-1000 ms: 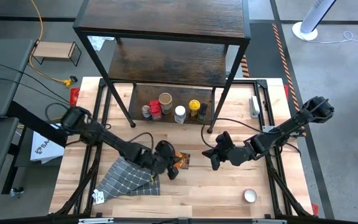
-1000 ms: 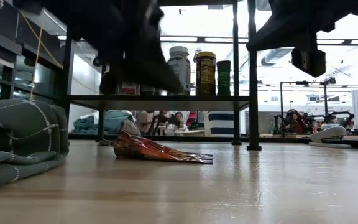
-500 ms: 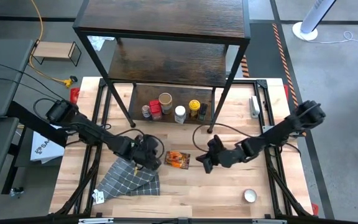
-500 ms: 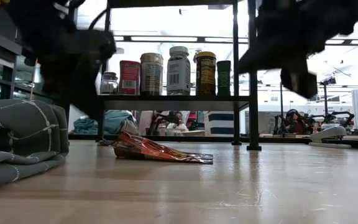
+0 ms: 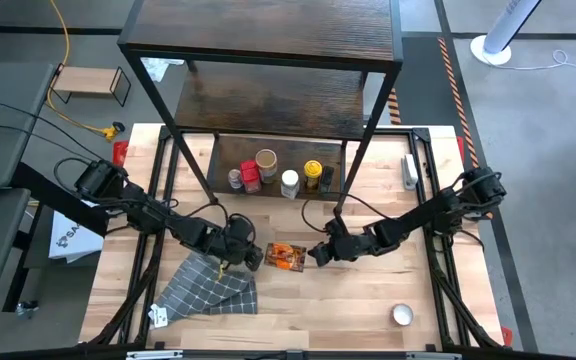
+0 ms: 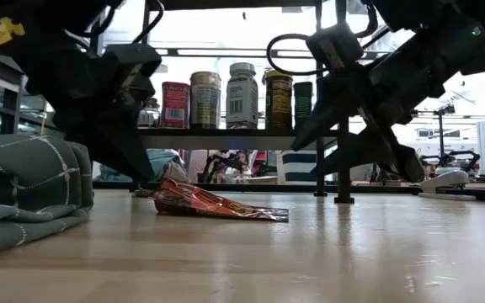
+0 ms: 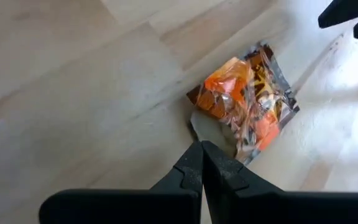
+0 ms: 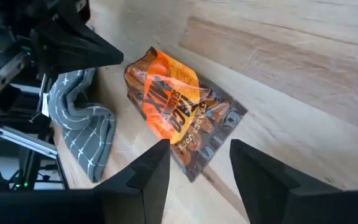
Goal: Shelf spices
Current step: Put the orange seasoning pack on the shelf
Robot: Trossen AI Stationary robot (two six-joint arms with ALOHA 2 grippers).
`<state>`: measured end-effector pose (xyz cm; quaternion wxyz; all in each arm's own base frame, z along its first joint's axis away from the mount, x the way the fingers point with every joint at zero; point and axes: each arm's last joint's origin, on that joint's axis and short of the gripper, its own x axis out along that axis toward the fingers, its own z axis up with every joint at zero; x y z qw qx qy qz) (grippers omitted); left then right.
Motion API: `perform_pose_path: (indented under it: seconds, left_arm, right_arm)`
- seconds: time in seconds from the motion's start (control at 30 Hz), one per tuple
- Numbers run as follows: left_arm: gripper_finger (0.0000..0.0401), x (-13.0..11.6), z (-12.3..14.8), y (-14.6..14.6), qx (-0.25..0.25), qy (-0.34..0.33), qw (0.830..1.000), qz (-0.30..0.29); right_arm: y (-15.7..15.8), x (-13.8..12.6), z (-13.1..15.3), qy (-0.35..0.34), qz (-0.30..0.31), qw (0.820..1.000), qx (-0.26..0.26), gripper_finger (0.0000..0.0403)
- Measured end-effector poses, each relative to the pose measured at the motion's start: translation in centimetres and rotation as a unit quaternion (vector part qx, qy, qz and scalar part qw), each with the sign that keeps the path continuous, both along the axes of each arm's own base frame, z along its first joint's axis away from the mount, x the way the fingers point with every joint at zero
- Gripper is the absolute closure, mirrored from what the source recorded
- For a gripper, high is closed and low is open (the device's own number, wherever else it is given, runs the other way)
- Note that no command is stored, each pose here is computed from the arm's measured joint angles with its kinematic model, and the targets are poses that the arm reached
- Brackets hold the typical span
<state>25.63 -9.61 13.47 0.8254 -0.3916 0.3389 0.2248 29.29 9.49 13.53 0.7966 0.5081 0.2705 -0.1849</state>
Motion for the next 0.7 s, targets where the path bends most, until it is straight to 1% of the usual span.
perform_pose_path:
  seconds: [0.1,0.23,0.3,0.37,0.47,0.53,0.7]
  left_arm:
    - [0.0401,0.2,-0.6,0.1,-0.028,0.01,1.0,-0.002]
    - [0.0401,0.7,-2.3,-0.1,-0.074,0.032,0.997,0.003]
    - [0.0401,1.2,-2.8,-0.4,-0.098,0.022,0.995,0.006]
    - [0.0401,1.7,-3.3,-0.6,-0.107,0.007,0.994,0.011]
    - [0.0401,2.3,-3.5,-0.5,-0.11,-0.012,0.994,0.016]
    - [0.0401,2.7,-3.6,-0.2,-0.104,-0.005,0.994,0.02]
    - [0.0401,3.8,-3.4,0.8,-0.075,0.015,0.997,-0.004]
  right_arm:
    - [0.0,-0.1,-0.1,0.005,0.004,1.0,-0.006,0.0238]
    - [-0.1,-0.4,-0.4,0.029,0.001,1.0,-0.003,0.0237]
    - [0.0,-0.5,-0.5,0.037,0.005,0.999,0.004,0.0237]
    - [0.1,-0.5,-0.6,0.043,0.019,0.999,0.01,0.0237]
    - [0.1,-0.6,-0.7,0.052,0.04,0.998,0.005,0.0237]
    - [0.2,-0.7,-0.8,0.06,0.056,0.997,-0.002,0.0237]
    - [-0.1,-0.9,-1.0,0.074,0.077,0.994,-0.027,0.0237]
